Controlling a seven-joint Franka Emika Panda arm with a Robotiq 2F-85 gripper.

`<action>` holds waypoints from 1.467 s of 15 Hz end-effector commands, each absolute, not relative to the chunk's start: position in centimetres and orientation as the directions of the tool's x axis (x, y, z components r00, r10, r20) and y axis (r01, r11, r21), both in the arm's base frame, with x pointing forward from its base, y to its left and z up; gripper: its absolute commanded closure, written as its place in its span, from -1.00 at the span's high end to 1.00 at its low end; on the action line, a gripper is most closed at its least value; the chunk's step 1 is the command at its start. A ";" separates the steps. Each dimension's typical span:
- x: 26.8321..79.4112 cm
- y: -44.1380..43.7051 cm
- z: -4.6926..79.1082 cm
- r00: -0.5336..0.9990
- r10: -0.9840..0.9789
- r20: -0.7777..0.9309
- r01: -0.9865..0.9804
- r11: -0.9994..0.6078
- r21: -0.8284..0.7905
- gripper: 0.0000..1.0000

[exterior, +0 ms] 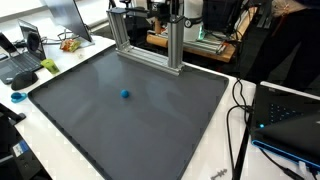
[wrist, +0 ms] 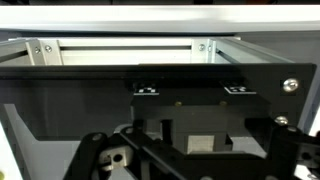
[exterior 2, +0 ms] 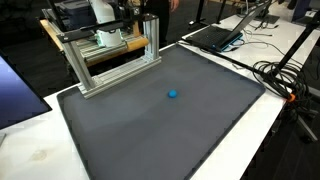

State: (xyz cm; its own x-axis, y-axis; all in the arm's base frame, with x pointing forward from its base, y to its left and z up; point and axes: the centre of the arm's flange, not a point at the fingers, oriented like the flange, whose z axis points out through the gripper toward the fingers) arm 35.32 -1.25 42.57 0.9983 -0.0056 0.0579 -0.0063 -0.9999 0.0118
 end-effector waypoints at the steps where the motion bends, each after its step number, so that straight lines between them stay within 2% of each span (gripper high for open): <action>1: 35.0 -1.2 42.7 0.999 -0.002 0.040 -0.003 -1.000 0.016 0.91; 2: 35.1 -1.1 42.6 0.999 -0.005 0.040 -0.006 -1.000 0.020 0.69; 3: 35.2 -1.0 42.6 0.999 -0.003 0.039 -0.003 -1.000 0.022 0.56; 4: 35.2 -1.0 42.6 0.999 -0.003 0.039 -0.003 -1.000 0.022 0.52; 7: 35.4 -0.7 42.4 0.999 -0.002 0.038 -0.003 -1.000 0.027 0.12; 10: 35.6 -0.6 42.5 0.999 -0.004 0.039 -0.005 -0.999 0.036 -0.09; 12: 35.7 -0.6 42.5 0.999 -0.016 0.041 -0.017 -0.999 0.041 -0.35; 13: 35.7 -0.7 42.5 0.999 -0.022 0.043 -0.024 -0.999 0.046 -0.57; 22: 37.7 -1.1 43.8 0.991 -0.092 0.100 -0.097 -0.994 0.042 -0.57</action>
State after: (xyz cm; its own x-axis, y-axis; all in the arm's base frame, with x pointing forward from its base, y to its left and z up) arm 35.99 -0.95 42.84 0.9948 -0.0730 0.0710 -0.0753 -0.9967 0.0295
